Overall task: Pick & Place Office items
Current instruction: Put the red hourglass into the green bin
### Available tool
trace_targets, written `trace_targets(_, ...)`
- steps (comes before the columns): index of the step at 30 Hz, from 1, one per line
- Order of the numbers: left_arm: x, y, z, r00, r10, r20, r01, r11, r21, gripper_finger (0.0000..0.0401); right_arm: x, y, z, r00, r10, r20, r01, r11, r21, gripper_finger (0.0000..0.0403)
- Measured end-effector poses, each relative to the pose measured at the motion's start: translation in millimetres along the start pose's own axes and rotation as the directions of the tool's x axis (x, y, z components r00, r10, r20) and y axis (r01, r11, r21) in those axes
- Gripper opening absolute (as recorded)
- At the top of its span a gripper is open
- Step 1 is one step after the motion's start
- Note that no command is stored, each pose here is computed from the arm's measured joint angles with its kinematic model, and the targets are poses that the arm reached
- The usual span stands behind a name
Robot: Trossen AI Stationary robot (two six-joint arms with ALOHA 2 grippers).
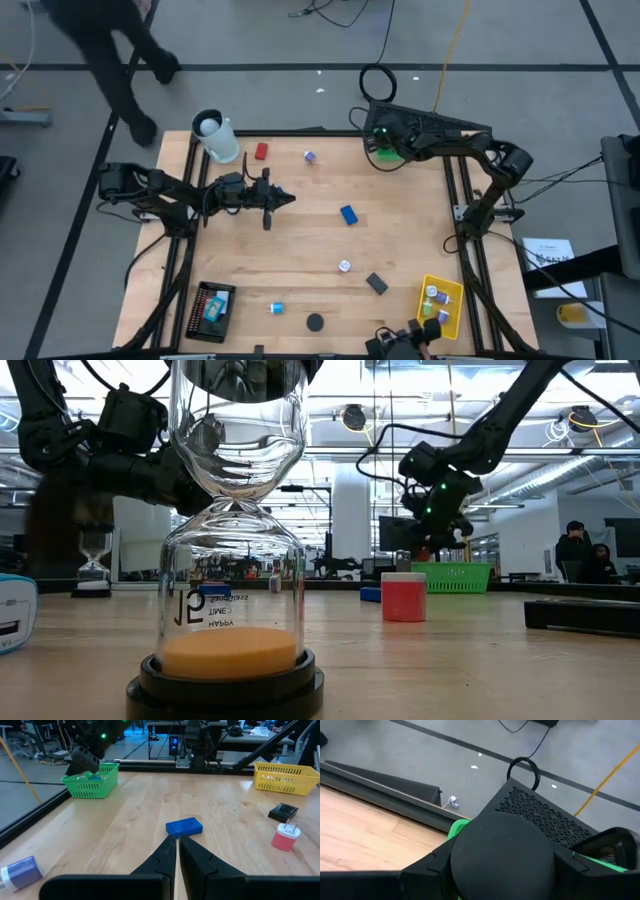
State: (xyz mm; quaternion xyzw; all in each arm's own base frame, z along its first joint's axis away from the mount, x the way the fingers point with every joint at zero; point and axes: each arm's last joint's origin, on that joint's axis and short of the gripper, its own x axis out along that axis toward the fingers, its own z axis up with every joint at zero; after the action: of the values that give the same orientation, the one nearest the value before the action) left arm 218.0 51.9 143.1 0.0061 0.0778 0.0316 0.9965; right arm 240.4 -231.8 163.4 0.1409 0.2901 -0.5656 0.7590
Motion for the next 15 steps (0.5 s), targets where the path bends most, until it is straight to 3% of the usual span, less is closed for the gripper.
trace_targets(11, 0.0, 0.0, 0.1, 1.000, 0.000, 0.000, 0.000, 1.000, 0.000, 0.0026, 0.8, 0.4, 0.0, 1.000, -0.006, 0.007, 0.006, 1.000, -0.005, 0.0249)
trace_targets(15, 0.1, 0.0, 0.1, 1.000, 0.000, 0.000, 0.000, 1.000, 0.000, 0.0026, -0.3, 1.0, -0.1, 0.998, -0.052, 0.021, 0.053, 0.997, -0.053, 0.0261)
